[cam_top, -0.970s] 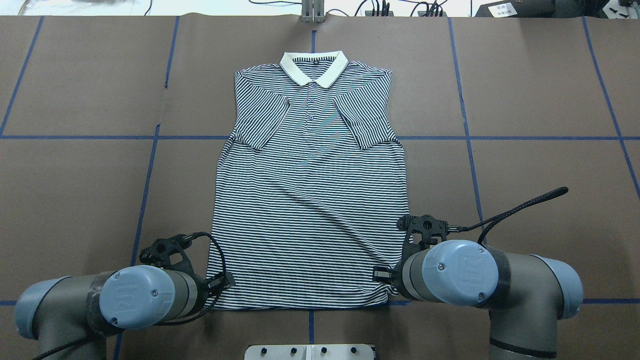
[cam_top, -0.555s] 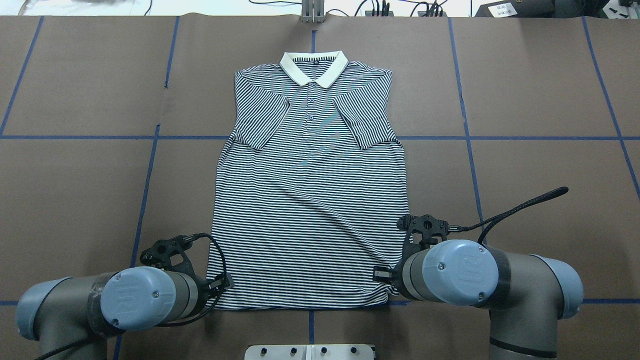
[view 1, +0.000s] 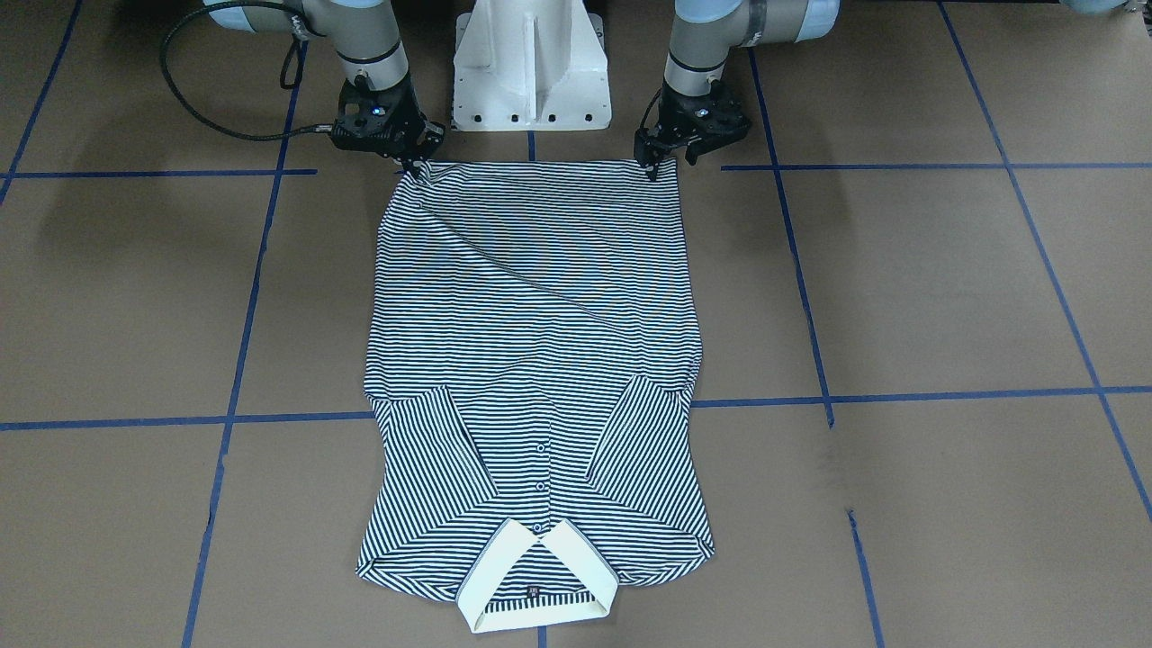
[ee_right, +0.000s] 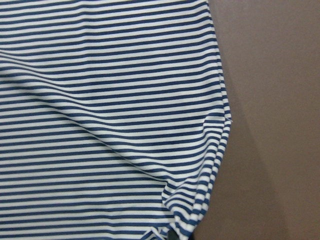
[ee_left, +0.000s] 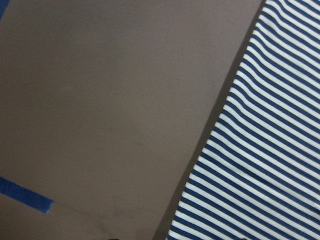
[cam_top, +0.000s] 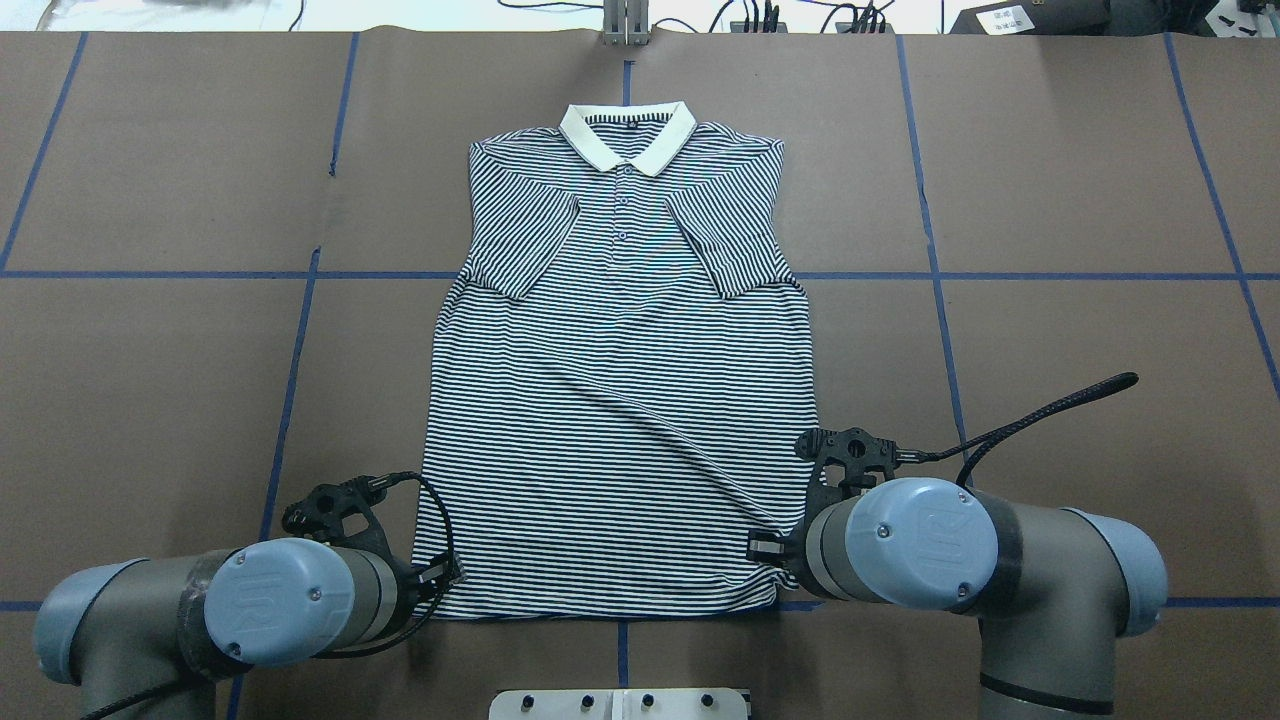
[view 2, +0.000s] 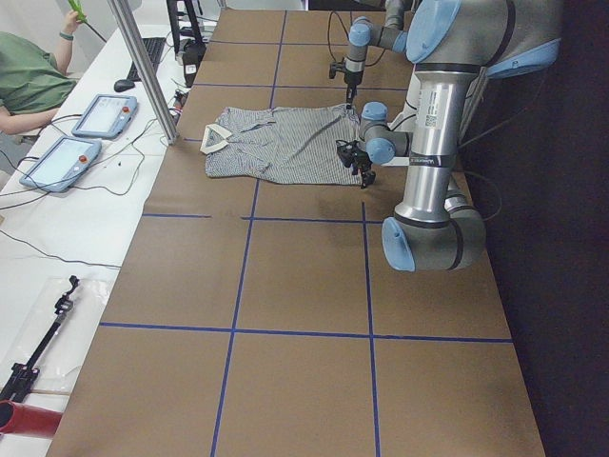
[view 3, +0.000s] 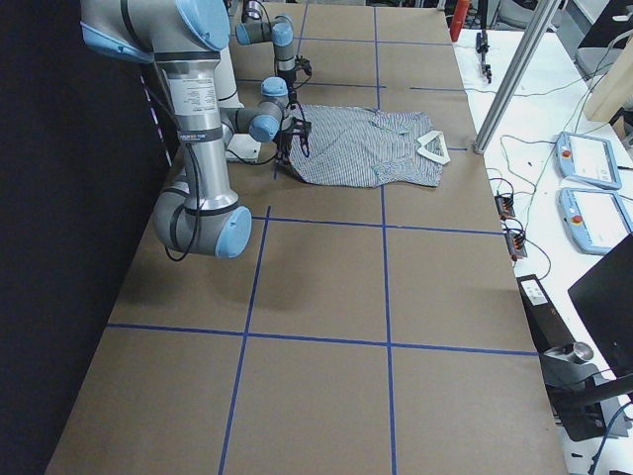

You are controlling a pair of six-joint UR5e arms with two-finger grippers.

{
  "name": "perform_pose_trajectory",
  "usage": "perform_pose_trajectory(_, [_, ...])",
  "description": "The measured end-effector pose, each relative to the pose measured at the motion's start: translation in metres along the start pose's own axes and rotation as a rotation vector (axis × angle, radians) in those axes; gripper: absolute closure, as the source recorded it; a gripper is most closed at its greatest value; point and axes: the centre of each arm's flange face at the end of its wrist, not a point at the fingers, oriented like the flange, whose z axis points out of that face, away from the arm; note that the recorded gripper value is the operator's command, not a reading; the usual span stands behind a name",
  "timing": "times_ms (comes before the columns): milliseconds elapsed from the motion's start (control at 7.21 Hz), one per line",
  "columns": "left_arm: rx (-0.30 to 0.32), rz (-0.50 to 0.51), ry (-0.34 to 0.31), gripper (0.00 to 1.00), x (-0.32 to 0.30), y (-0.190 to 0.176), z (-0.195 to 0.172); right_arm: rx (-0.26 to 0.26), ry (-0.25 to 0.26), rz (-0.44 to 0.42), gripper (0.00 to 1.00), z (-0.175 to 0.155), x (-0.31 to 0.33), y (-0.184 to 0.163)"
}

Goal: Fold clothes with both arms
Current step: 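Grasp both hem corners nearest the robot with both grippers, then lift the hem with both grippers and fold it toward the collar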

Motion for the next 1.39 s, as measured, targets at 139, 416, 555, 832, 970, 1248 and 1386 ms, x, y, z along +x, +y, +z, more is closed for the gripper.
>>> perform_pose_trajectory(139, [0.0, 0.0, -0.001, 0.8, 0.0, 0.0, 0.0, -0.001, 0.0, 0.0, 1.0, 0.0, 0.0, 0.0])
perform_pose_trajectory(416, [-0.001, 0.0, -0.001, 1.0, 0.001, 0.001, -0.002, 0.0, -0.001, 0.001, 1.0, 0.0, 0.0, -0.001])
perform_pose_trajectory(555, [-0.002, 0.001, -0.004, 1.0, 0.002, 0.002, -0.004, 0.0, -0.001, 0.002, 1.0, -0.001, 0.0, -0.002])
perform_pose_trajectory(832, [-0.003, 0.002, -0.011, 1.0, 0.005, 0.003, -0.009, 0.001, -0.001, 0.003, 1.0, -0.001, 0.0, -0.002])
perform_pose_trajectory(970, [-0.006, 0.005, -0.007, 1.0, 0.006, 0.004, -0.013, -0.001, -0.004, 0.003, 1.0, -0.003, 0.0, -0.002])
perform_pose_trajectory(1248, [-0.011, 0.02, -0.008, 1.0, 0.006, 0.009, -0.037, -0.027, -0.029, 0.003, 1.0, -0.017, 0.0, 0.0])
perform_pose_trajectory(1386, [-0.023, 0.033, -0.011, 1.0, 0.005, 0.018, -0.055, -0.051, -0.047, 0.004, 1.0, -0.032, 0.006, 0.002])
